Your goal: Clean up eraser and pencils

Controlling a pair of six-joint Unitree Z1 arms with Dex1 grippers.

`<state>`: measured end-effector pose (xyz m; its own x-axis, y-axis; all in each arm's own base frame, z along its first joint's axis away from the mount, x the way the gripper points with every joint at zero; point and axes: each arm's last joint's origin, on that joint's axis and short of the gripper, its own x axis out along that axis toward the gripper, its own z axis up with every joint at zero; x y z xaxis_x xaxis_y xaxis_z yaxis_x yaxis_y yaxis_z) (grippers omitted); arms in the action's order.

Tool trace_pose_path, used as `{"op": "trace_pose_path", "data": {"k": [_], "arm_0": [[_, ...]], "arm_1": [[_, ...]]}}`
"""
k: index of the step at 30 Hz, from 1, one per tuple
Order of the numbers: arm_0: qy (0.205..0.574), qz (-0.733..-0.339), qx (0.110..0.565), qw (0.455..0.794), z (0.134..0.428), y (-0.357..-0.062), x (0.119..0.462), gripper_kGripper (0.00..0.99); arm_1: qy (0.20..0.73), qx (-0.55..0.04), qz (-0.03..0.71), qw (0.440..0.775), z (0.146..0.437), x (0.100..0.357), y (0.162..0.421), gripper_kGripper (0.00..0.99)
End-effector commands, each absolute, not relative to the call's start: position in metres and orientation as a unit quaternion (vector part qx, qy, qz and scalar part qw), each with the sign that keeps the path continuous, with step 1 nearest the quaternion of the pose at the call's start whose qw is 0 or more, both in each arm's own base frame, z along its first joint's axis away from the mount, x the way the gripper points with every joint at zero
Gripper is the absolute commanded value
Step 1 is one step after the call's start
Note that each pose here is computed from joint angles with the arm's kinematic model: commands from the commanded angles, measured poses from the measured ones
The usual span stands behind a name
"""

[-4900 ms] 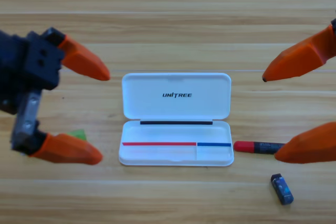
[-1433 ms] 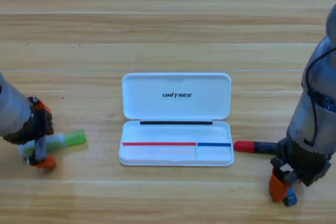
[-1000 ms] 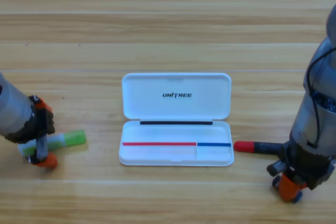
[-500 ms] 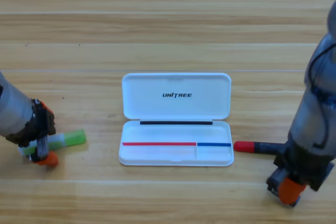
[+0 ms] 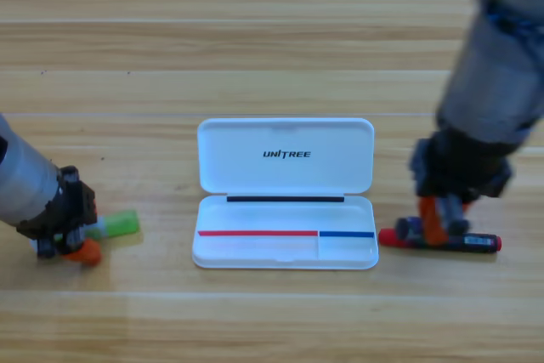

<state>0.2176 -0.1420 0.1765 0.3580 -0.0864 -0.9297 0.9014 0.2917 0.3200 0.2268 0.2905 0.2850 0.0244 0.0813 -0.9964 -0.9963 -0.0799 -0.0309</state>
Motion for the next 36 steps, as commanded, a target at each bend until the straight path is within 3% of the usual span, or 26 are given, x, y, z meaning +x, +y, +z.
{"op": "trace_pose_path", "data": {"k": [1,8,12,14,24,31,33,36], "arm_0": [[0.482,-0.374,0.463,0.643,0.147,-0.138,0.218,0.397],[0.487,-0.375,0.463,0.638,0.147,-0.138,0.218,0.393],[0.487,-0.375,0.465,0.637,0.150,-0.138,0.219,0.178],[0.485,-0.375,0.465,0.639,0.153,-0.138,0.218,0.127],[0.490,-0.381,0.471,0.627,0.161,-0.140,0.221,0.127],[0.482,-0.393,0.479,0.619,0.189,-0.146,0.230,0.126],[0.478,-0.395,0.483,0.618,0.197,-0.147,0.231,0.072],[0.477,-0.400,0.487,0.612,0.206,-0.147,0.231,0.072]], "arm_1": [[0.483,-0.534,0.534,0.443,0.220,0.251,0.336,0.000],[0.478,-0.543,0.526,0.448,0.204,0.272,0.361,0.000],[0.477,-0.543,0.522,0.453,0.200,0.278,0.367,0.000],[0.477,-0.543,0.520,0.455,0.198,0.281,0.369,0.000],[0.485,-0.537,0.519,0.456,0.194,0.281,0.370,0.000],[0.491,-0.529,0.525,0.451,0.196,0.279,0.368,0.000],[0.492,-0.524,0.529,0.451,0.197,0.278,0.368,0.000],[0.492,-0.521,0.532,0.452,0.198,0.277,0.368,0.000]]}}
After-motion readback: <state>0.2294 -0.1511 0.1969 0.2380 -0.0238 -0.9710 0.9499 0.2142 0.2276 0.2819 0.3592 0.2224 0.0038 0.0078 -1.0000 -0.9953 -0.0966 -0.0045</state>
